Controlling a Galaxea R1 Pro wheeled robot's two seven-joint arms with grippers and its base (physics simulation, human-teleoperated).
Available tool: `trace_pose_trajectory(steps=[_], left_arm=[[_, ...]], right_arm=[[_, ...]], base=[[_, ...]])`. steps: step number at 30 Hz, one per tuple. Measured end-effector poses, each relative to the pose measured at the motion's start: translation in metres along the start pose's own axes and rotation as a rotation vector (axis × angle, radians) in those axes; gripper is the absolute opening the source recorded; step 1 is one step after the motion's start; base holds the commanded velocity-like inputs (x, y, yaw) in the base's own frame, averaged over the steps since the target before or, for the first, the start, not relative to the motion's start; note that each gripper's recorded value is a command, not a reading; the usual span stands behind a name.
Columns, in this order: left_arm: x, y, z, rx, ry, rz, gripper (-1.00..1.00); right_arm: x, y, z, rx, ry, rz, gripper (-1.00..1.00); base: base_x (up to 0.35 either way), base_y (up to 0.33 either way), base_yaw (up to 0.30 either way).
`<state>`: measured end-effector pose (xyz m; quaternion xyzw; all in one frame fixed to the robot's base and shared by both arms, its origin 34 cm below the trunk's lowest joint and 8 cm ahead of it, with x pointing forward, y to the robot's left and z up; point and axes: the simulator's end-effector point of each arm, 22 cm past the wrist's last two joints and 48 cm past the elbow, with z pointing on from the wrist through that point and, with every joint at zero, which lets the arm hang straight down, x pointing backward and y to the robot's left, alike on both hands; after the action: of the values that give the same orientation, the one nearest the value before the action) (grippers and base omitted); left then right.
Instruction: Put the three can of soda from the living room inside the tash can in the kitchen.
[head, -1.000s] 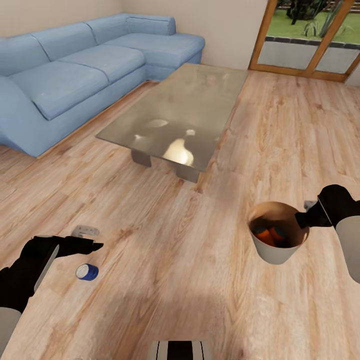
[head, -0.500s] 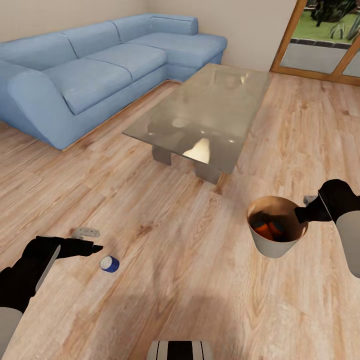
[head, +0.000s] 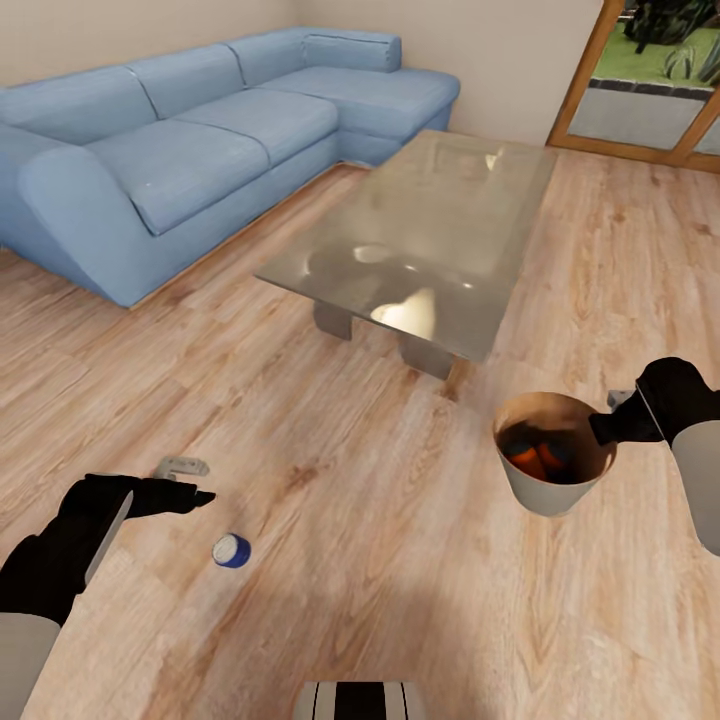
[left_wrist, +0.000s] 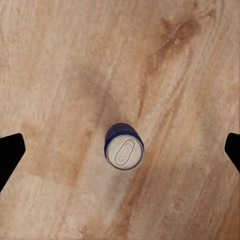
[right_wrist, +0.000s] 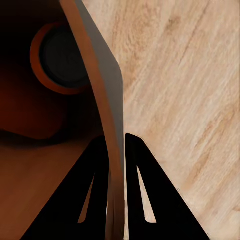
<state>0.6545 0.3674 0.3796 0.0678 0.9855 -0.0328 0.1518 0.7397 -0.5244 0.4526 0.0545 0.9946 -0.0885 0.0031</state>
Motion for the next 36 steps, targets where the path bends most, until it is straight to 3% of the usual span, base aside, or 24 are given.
trace_pose_trajectory(steps=[4, 10, 15, 18, 27, 36], left_arm=[[-0.001, 0.001, 0.000, -0.003, -0.003, -0.002, 1.00], [-0.003, -0.001, -0.001, -0.001, -0.007, 0.000, 1.00], [0.003, -0.002, 0.008, 0.000, -0.002, 0.000, 1.00], [0.007, -0.015, 0.019, 0.016, 0.000, -0.006, 1.00], [0.020, -0.007, 0.047, -0.089, 0.004, -0.013, 1.00], [0.035, -0.006, 0.071, -0.106, 0.015, -0.014, 1.00]], right_arm=[[0.000, 0.002, 0.000, -0.007, 0.000, 0.000, -1.00], [-0.002, -0.007, -0.003, 0.040, 0.002, -0.033, -1.00], [-0.032, 0.001, -0.019, 0.007, -0.061, -0.012, -1.00], [-0.040, 0.006, -0.020, -0.004, -0.075, -0.009, -1.00], [-0.038, 0.008, 0.002, 0.007, -0.071, -0.015, -1.00], [-0.033, 0.008, 0.029, 0.019, -0.063, -0.020, -1.00]], base=[[0.012, 0.110, 0.000], [0.002, 0.015, 0.000], [0.000, 0.001, 0.000], [0.000, 0.000, 0.000], [0.000, 0.000, 0.000], [0.000, 0.000, 0.000]])
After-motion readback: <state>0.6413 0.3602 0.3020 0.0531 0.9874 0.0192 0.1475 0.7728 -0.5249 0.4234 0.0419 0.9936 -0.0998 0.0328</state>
